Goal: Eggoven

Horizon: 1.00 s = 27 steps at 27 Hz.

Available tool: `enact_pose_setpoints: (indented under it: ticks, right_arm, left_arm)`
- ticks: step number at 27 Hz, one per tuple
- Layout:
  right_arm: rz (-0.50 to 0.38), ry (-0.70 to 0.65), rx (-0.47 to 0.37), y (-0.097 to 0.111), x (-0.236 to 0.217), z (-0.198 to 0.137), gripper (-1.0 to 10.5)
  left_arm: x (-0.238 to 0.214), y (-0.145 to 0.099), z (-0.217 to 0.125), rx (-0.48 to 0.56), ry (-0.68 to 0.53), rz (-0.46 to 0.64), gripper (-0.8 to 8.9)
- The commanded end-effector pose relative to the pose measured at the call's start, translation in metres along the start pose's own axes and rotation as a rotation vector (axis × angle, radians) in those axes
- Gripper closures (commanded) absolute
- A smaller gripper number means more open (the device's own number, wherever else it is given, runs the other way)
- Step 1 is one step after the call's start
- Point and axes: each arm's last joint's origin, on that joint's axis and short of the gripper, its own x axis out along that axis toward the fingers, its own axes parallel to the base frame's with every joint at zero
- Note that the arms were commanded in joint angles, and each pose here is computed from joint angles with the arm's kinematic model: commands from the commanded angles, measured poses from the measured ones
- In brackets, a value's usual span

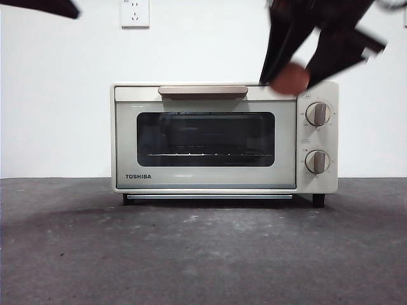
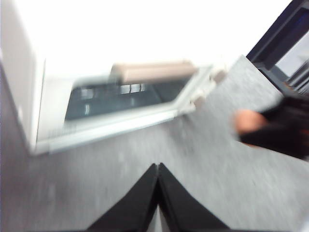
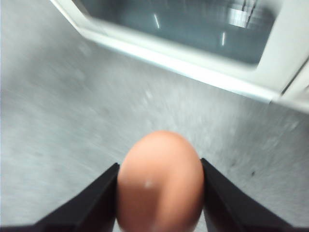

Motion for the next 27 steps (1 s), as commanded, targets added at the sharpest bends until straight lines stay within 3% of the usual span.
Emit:
enact_pose_setpoints:
  ticks: [1,13,22,27]
  right_arm:
    - [0.029,-0.077,-0.032,0.006,-0.027,0.003,9.4]
    - [0.076,-0.251,-0.058,0.009,-0.104,-0.014,9.4]
    - [0.084,-0.306,-0.062,0.008,-0.128,-0.024,9.4]
    - [0.086,-0.312,-0.063,0.008,-0.133,-0.027,9.4]
  left_arm:
    - [0.023,-0.005,0.022,0.038,-0.023,-0.004,8.06]
    - [0.124,-0.001,0.058,0.125,0.071,0.000,8.06]
    - [0.167,0.006,0.053,0.126,0.101,-0.008,8.06]
    - [0.177,0.006,0.047,0.159,0.101,0.067,8.06]
